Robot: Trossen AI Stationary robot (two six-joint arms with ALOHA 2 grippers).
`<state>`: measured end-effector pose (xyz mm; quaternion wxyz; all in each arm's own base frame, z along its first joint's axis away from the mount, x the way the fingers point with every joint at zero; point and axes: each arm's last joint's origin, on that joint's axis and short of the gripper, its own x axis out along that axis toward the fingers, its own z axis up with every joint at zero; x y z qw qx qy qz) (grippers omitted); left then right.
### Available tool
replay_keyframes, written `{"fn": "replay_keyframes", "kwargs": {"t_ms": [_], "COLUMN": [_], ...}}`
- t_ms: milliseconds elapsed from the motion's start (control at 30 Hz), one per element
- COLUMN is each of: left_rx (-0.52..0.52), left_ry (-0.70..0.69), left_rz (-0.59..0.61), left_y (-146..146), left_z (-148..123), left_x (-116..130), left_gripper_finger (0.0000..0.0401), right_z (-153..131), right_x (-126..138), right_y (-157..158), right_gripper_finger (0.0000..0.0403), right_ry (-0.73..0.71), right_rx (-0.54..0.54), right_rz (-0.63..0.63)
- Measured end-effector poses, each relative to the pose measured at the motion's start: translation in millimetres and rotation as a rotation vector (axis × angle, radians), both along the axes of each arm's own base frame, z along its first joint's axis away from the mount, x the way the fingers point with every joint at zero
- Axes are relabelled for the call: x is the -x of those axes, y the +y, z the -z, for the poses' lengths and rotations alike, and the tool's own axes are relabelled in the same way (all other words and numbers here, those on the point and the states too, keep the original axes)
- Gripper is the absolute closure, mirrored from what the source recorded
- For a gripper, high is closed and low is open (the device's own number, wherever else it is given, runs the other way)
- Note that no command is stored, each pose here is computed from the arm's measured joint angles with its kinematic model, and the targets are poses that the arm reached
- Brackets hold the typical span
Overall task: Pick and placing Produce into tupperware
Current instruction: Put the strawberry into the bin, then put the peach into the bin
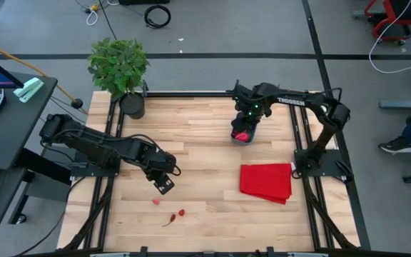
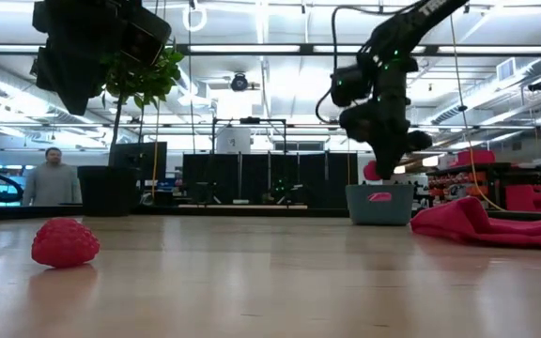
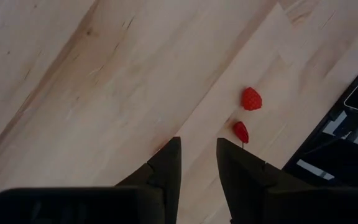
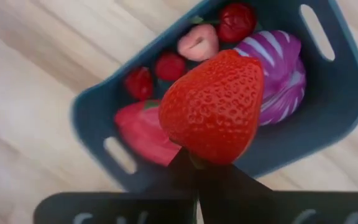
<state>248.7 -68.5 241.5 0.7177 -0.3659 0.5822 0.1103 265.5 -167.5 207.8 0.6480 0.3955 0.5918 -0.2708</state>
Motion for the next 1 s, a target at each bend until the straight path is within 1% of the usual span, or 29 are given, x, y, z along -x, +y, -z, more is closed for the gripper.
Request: {"fn": "replay_keyframes", "kwargs": {"t_ms": [233, 433, 533, 633, 767, 900, 1000], "left_rx": [0.008, 0.010, 0.010, 0.009, -0.018, -0.052, -0.068], "left_ry": [0.006, 0.008, 0.008, 0.008, -0.013, -0.017, 0.019], "left_rz": [-0.024, -0.030, -0.030, -0.028, 0.052, 0.124, 0.154], "left_y": [0, 0, 0, 0, 0, 1, 1], "left_z": [0, 0, 0, 0, 0, 1, 3], "left_x": [0, 0, 0, 0, 0, 2, 5], "left_gripper_finger": [0.0294, 0.0294, 0.0294, 0.0293, 0.0293, 0.0282, 0.0253], "right_z": [20, 18, 3, -17, -52, -85, -106], "right_x": [-2, -1, 2, 7, 16, 27, 38], "right_y": [-9, -9, -6, 1, 19, 42, 61], "right_gripper_finger": [0.0343, 0.0302, 0.0289, 0.0286, 0.0288, 0.0288, 0.0289], "right_ry": [0.041, 0.028, -0.033, -0.136, -0.292, -0.393, -0.449], "right_rx": [-0.034, -0.022, -0.034, -0.064, -0.104, -0.047, 0.018], "right_rz": [-0.045, -0.082, -0.077, -0.080, -0.075, -0.121, -0.164]}}
